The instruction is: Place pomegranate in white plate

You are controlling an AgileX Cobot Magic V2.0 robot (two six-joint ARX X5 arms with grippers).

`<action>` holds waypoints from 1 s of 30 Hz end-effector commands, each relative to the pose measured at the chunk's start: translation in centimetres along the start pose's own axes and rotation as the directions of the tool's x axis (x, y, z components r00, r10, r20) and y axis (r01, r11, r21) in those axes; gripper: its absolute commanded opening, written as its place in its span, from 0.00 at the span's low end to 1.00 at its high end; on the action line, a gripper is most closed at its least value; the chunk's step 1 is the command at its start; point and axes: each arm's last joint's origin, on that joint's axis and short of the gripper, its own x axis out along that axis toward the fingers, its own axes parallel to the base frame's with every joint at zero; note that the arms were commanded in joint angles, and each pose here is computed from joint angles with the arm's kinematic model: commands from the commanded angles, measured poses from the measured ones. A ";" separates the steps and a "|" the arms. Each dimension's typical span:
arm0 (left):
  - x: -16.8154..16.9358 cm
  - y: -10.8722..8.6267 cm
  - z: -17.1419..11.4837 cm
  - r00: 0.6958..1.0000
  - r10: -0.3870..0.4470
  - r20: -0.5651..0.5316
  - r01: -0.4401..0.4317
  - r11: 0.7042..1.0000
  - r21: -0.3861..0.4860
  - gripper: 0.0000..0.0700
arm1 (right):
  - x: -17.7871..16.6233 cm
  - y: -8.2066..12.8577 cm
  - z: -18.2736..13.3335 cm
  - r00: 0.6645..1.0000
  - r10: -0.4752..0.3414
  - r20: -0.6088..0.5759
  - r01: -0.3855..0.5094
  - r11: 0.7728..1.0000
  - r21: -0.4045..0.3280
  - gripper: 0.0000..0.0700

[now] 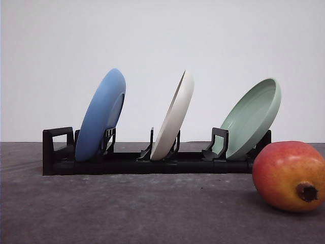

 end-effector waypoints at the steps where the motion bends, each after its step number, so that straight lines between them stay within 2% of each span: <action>1: 0.0 -0.5 1.1 0.999 -0.036 -0.012 0.037 0.999 0.034 0.00 | 0.3 0.3 1.1 0.999 0.027 -0.028 -0.028 0.999 -0.037 0.00; 5: 0.7 -1.0 3.1 0.993 -0.097 -0.067 0.099 0.995 0.020 0.00 | 1.2 0.7 2.7 0.986 0.094 -0.138 -0.099 0.995 -0.029 0.00; 7: 1.2 -1.0 3.7 0.986 -0.124 -0.115 0.127 0.992 0.019 0.00 | 1.7 0.7 3.2 0.977 0.102 -0.188 -0.111 0.993 -0.038 0.00; 13: 2.5 -0.5 4.4 0.961 -0.090 -0.260 0.114 0.990 0.079 0.00 | 2.6 0.5 3.5 0.961 0.101 -0.256 -0.120 0.991 -0.060 0.00; 17: 3.3 -0.3 4.7 0.956 -0.095 -0.276 0.128 0.987 0.102 0.00 | 2.6 0.6 3.6 0.962 0.108 -0.251 -0.130 0.989 -0.075 0.00; 19: 3.4 -0.3 4.7 0.957 -0.098 -0.274 0.130 0.986 0.104 0.06 | 2.7 0.6 3.6 0.963 0.107 -0.248 -0.130 0.989 -0.076 0.01; 20: 3.5 -0.3 4.8 0.958 -0.098 -0.271 0.131 0.986 0.106 0.16 | 2.7 0.6 3.6 0.963 0.107 -0.248 -0.130 0.989 -0.076 0.03; 21: 3.5 -0.3 4.8 0.958 -0.099 -0.269 0.132 0.985 0.108 0.27 | 2.6 0.6 3.6 0.963 0.107 -0.249 -0.130 0.989 -0.076 0.08; 22: 3.6 -0.3 4.8 0.959 -0.099 -0.267 0.132 0.985 0.110 0.41 | 2.6 0.6 3.6 0.963 0.108 -0.249 -0.130 0.989 -0.075 0.20; 25: 3.6 -0.3 4.9 0.960 -0.100 -0.262 0.134 0.984 0.114 0.82 | 2.6 0.6 3.6 0.963 0.108 -0.249 -0.130 0.989 -0.075 0.66; 26: 3.6 -0.3 4.9 0.961 -0.100 -0.260 0.134 0.984 0.116 0.92 | 2.7 0.6 3.6 0.963 0.107 -0.248 -0.130 0.989 -0.076 0.81; 27: 3.6 -0.3 5.0 0.961 -0.100 -0.257 0.133 0.984 0.117 0.95 | 2.6 0.6 3.6 0.963 0.107 -0.249 -0.130 0.989 -0.075 0.89; 28: 3.6 -0.3 5.0 0.962 -0.101 -0.253 0.134 0.984 0.117 0.96 | 2.6 0.6 3.6 0.963 0.108 -0.249 -0.130 0.989 -0.075 0.93; 30: 3.7 -0.3 5.1 0.964 -0.106 -0.245 0.135 0.985 0.106 0.96 | 2.6 0.6 3.6 0.962 0.109 -0.249 -0.131 0.989 -0.074 0.93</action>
